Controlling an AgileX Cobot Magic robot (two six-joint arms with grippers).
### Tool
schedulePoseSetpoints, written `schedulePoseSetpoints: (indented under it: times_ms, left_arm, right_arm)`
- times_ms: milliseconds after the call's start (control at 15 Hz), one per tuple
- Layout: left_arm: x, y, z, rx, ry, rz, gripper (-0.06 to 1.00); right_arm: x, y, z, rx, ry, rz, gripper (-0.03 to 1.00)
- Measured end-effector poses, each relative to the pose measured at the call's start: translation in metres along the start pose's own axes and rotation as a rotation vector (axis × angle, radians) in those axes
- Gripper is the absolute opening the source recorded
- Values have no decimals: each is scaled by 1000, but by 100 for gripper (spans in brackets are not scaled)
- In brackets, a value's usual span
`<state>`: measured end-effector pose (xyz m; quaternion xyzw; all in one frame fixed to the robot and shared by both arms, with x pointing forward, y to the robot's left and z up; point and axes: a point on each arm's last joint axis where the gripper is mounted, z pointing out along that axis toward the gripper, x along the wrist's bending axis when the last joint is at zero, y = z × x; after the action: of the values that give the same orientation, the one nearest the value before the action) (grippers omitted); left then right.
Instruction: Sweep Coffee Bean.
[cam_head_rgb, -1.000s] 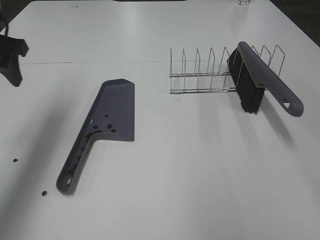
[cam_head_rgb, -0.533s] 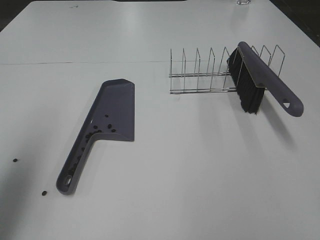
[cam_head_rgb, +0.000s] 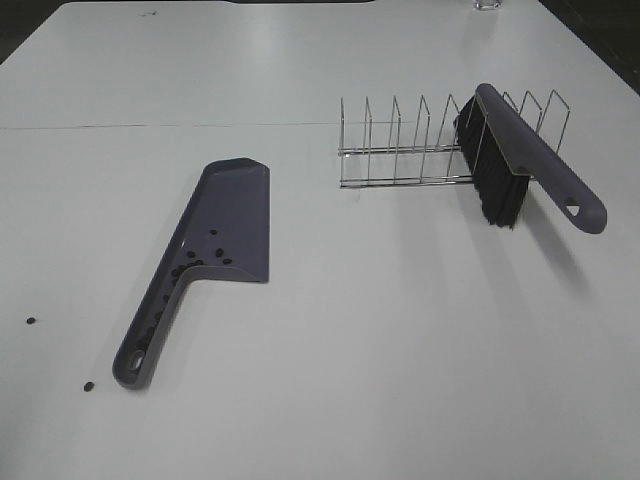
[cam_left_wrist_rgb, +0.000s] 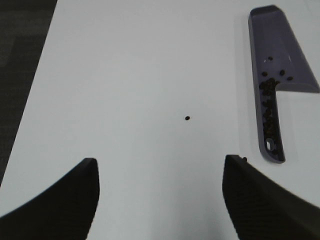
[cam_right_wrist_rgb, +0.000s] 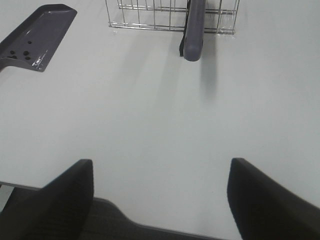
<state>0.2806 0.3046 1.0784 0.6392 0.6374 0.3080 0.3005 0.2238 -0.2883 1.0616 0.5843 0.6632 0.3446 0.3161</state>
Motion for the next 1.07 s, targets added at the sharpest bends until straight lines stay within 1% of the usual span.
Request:
schedulePoseSetpoints:
  times_ms: [67, 200, 267, 333, 400, 467, 600, 667, 800, 1067]
  left_arm:
    - [1, -7, -10, -57, -2, -4, 64]
    - [3, -21, -28, -163, -7, -13, 64]
    - [3, -24, -31, -185, -8, -15, 64]
    - [4, -29, -37, -228, -9, -18, 64]
    - [5, -36, -41, -265, -11, -21, 64]
    - [5, -41, -40, -272, -12, -25, 64]
    - [3, -48, -27, -220, -21, -32, 64]
    - [3, -49, -26, -215, -26, -33, 64]
    - [3, -49, -25, -214, -27, -33, 64]
    - [2, -49, -25, -214, -30, -33, 64]
  right_arm:
    - [1, -6, 0, -17, -2, -2, 66]
    - [1, -12, 6, -1, 1, 0, 66]
    - [0, -15, 10, 15, 2, 2, 66]
    - [0, -16, 13, 23, 3, 5, 66]
    - [0, -16, 15, 15, -1, 4, 66]
    - [-2, -14, 16, -14, -16, 1, 66]
    - [-5, -15, 22, -26, -50, -1, 66]
    - [-6, -15, 23, -33, -57, 22, 66]
    - [-7, -15, 23, -32, -63, 47, 66]
    - [-7, -15, 23, -33, -64, 47, 66]
